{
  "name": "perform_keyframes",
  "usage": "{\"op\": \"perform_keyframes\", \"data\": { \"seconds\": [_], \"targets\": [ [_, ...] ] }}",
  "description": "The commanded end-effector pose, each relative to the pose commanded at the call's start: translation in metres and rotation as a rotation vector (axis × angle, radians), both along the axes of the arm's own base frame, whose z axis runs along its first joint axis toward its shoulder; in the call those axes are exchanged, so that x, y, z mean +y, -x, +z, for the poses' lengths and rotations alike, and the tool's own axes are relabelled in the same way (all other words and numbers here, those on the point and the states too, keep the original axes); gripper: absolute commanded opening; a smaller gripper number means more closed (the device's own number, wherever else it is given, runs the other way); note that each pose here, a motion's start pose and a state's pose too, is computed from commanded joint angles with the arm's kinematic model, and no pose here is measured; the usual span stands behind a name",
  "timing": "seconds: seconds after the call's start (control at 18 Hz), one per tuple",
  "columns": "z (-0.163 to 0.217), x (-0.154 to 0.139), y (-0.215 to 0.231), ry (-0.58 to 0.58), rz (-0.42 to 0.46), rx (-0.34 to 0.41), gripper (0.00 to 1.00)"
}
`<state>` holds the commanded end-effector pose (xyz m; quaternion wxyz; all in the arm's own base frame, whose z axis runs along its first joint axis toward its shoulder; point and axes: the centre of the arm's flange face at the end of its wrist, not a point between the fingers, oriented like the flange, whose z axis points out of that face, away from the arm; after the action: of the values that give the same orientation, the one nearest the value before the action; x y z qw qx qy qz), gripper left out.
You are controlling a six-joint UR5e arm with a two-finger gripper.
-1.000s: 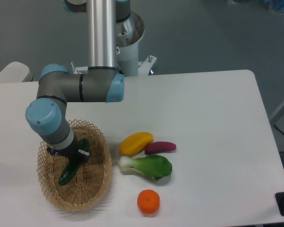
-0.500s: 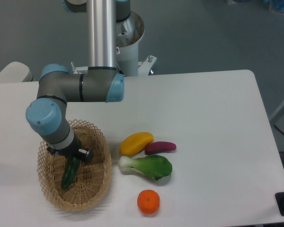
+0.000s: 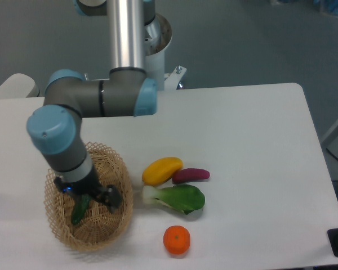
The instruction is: Place the cucumber in the basket
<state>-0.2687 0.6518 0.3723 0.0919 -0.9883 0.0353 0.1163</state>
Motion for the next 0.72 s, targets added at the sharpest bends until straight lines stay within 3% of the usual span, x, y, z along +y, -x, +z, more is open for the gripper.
{"op": "perform_keyframes", "data": {
  "seconds": [0.22,0.72],
  "targets": [
    [0.022,-0.041,0.066,0.029,-0.071,0.046,1.0],
    [0.046,-0.143,0.176,0.157,-0.449,0.071,1.0]
  ]
}}
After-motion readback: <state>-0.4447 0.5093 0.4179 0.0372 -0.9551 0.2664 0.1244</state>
